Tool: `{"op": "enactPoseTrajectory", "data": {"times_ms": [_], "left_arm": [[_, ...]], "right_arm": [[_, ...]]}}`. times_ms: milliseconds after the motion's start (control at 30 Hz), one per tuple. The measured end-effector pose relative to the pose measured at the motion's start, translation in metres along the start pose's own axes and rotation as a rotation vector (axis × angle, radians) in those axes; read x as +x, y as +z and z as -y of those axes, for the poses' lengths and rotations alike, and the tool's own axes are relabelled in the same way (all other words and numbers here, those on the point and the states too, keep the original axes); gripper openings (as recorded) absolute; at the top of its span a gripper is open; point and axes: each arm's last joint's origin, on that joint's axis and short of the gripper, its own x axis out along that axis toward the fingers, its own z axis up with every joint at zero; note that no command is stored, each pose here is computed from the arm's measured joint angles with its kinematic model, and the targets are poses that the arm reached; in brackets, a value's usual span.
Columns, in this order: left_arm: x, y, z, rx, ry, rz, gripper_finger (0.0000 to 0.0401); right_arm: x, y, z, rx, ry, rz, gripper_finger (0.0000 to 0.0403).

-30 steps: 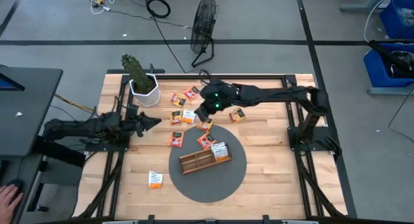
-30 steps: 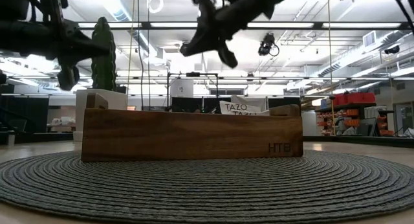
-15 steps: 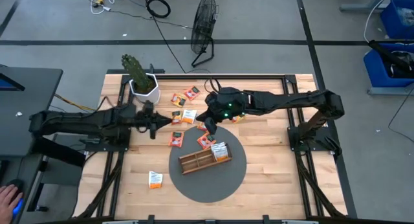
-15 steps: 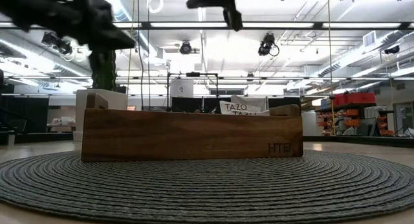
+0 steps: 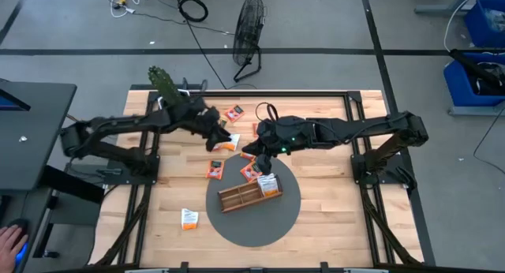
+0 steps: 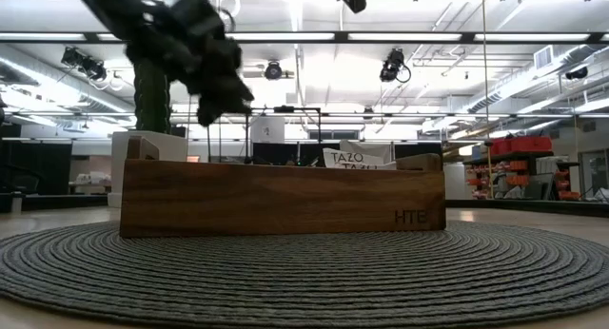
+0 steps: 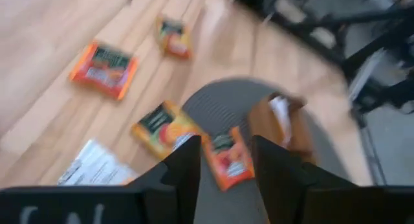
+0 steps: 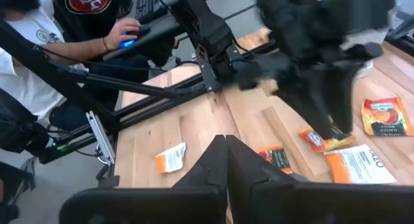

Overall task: Pick & Place Tea
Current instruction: Put the top white tea bag into the right section of the wooden organizer

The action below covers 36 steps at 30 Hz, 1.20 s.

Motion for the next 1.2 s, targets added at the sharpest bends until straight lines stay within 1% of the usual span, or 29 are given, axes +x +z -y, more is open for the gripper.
{"op": "enactPoseTrajectory", "data": {"times_ms": [200, 333, 433, 533, 700, 833, 900, 1000, 1067, 1200], "left_arm": [[0.026, 0.013, -0.023, 0.115, 0.042, -0.187, 0.0165], [0.041, 0.021, -0.032, 0.179, 0.045, -0.258, 0.0165], [0.053, 0.022, -0.04, 0.211, 0.056, -0.292, 0.0165], [0.063, 0.024, -0.051, 0.231, 0.092, -0.323, 0.0165], [0.073, 0.02, -0.068, 0.244, 0.169, -0.418, 0.0165], [0.078, 0.015, -0.079, 0.273, 0.179, -0.515, 0.0165], [0.081, 0.013, -0.082, 0.277, 0.184, -0.544, 0.0165], [0.085, 0.009, -0.085, 0.296, 0.224, -0.571, 0.0165], [0.085, 0.007, -0.085, 0.312, 0.225, -0.589, 0.0165], [0.088, 0.009, -0.082, 0.368, 0.238, -0.582, 0.0165]], "right_arm": [[-0.007, 0.0, -0.006, -0.027, 0.013, 0.004, 0.0], [-0.012, 0.0, -0.007, -0.029, 0.007, -0.003, 0.0], [-0.015, 0.001, -0.006, -0.032, -0.001, -0.004, 0.0], [-0.015, 0.0, -0.006, -0.032, -0.005, -0.008, 0.0], [-0.015, 0.0, -0.006, -0.04, -0.006, -0.015, 0.0], [-0.015, -0.001, -0.005, -0.052, -0.009, -0.022, 0.0], [-0.015, -0.001, -0.004, -0.058, -0.012, -0.025, 0.0], [-0.015, 0.0, -0.002, -0.056, -0.018, -0.028, 0.0], [-0.015, 0.0, 0.0, -0.058, -0.025, -0.032, 0.0], [-0.015, 0.0, 0.002, -0.057, -0.034, -0.04, 0.0]]}}
